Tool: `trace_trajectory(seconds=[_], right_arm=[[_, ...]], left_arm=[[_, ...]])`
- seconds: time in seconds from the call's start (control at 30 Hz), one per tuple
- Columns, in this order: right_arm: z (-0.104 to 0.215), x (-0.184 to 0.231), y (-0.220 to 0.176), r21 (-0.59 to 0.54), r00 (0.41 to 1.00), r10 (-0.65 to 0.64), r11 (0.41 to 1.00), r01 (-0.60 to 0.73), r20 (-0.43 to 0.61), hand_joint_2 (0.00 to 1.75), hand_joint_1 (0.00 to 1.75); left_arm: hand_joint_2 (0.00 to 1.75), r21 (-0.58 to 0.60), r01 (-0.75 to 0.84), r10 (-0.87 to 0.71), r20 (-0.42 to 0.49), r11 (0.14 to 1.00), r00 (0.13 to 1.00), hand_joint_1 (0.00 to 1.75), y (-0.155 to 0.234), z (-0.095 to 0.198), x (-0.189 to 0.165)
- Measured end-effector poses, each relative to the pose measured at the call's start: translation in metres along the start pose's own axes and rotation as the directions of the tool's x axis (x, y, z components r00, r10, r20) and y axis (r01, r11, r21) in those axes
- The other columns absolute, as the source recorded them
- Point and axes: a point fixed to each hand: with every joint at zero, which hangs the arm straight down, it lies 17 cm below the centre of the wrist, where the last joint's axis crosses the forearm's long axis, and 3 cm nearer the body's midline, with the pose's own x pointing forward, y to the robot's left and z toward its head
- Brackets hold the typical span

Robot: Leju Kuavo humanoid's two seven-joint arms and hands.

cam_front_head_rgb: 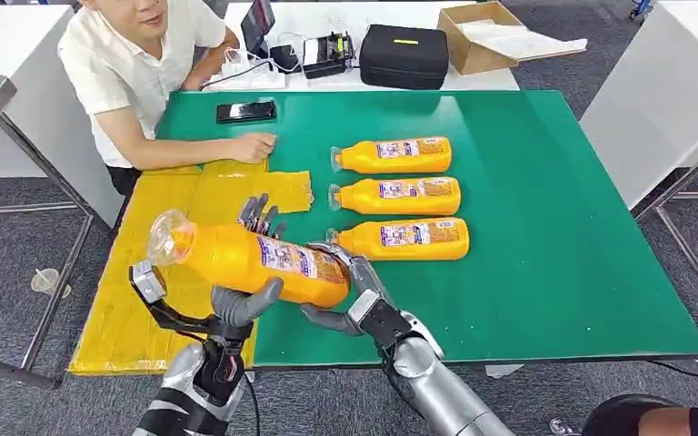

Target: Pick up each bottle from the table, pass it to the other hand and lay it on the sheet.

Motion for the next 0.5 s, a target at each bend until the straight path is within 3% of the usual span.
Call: trace_trajectory(seconds=[0.03, 0.07, 0.27, 0.3, 0.33, 0.37, 0.5], right_arm=[[-0.0006, 0.0000, 0.0002, -0.001, 1.000, -0.005, 1.000, 0.005, 0.000, 1.75, 1.75], [-0.0013, 0.0002, 0.0006, -0.002, 1.000, -0.010, 1.000, 0.010, 0.001, 1.75, 1.75], [-0.0031, -0.0001, 0.0037, -0.010, 0.999, -0.041, 0.999, 0.041, 0.000, 1.75, 1.75], [-0.0033, -0.0002, 0.0042, -0.010, 0.999, -0.045, 0.999, 0.045, -0.001, 1.75, 1.52], [-0.0036, -0.0002, 0.0042, -0.011, 0.999, -0.046, 0.999, 0.046, -0.001, 1.75, 1.01], [-0.0039, -0.0003, 0.0044, -0.009, 0.999, -0.046, 0.999, 0.046, -0.001, 1.75, 0.00], [-0.0032, -0.0021, 0.0094, 0.003, 0.998, -0.056, 0.998, 0.056, -0.007, 1.75, 0.00]], left_arm=[[1.75, 0.002, -0.002, 0.002, 0.003, 1.000, 1.000, 0.00, 0.0004, -0.0004, 0.0008], [1.75, 0.003, -0.002, 0.002, 0.004, 1.000, 1.000, 1.75, 0.0006, -0.0006, 0.0011], [1.75, 0.018, 0.005, -0.006, 0.015, 1.000, 1.000, 1.75, 0.0025, -0.0020, 0.0030], [1.75, 0.019, 0.007, -0.007, 0.018, 1.000, 1.000, 1.75, 0.0024, -0.0021, 0.0038], [1.75, 0.018, 0.008, -0.008, 0.019, 1.000, 1.000, 1.75, 0.0022, -0.0021, 0.0040], [1.75, 0.020, 0.012, -0.013, 0.020, 1.000, 1.000, 1.75, 0.0026, -0.0021, 0.0040], [1.75, 0.030, 0.041, -0.042, 0.031, 0.999, 0.999, 1.75, 0.0036, -0.0029, 0.0063]])
